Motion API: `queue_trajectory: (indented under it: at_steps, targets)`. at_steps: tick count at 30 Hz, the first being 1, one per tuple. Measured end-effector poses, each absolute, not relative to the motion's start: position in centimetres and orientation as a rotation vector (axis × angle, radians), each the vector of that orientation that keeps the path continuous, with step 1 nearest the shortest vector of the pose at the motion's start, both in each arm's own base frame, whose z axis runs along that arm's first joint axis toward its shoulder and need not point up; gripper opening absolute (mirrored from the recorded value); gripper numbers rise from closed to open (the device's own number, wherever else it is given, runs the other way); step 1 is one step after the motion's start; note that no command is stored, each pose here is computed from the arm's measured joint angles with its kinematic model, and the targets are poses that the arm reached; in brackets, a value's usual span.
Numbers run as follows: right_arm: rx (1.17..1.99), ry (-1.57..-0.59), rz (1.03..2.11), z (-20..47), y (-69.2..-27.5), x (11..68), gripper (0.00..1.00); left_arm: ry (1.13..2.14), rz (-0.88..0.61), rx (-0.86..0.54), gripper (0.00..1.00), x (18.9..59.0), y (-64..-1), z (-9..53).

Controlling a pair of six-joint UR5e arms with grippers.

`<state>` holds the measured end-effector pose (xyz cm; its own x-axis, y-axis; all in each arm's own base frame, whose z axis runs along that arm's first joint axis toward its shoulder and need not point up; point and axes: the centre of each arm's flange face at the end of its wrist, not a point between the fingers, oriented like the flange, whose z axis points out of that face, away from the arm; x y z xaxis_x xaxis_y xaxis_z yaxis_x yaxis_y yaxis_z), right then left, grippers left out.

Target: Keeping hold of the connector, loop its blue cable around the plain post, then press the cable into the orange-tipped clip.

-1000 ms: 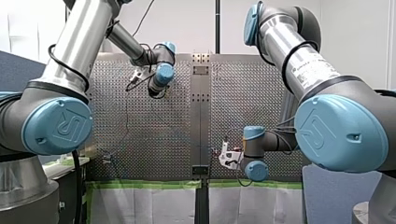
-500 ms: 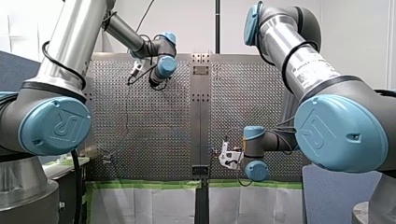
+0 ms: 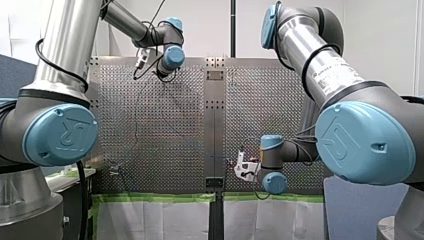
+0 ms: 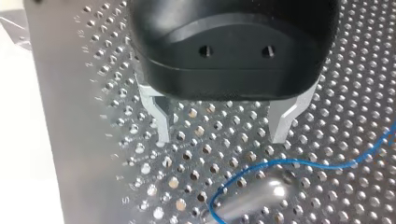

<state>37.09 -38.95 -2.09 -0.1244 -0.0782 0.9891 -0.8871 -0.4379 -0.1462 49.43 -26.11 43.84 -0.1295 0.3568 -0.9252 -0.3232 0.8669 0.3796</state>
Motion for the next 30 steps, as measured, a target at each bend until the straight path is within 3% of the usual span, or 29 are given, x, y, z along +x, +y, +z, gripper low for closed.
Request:
queue_trajectory:
  at_steps: [19, 30]
  targets:
    - [1.513, -1.098, 1.631, -2.1, -38.9, 37.1, 0.00, 1.671, 0.621, 0.103, 1.00, 52.3, -26.5, 38.3]
    - [1.516, -1.100, 1.627, -2.1, -38.9, 37.1, 0.00, 1.732, 0.728, 0.172, 1.00, 52.6, -27.3, 34.7]
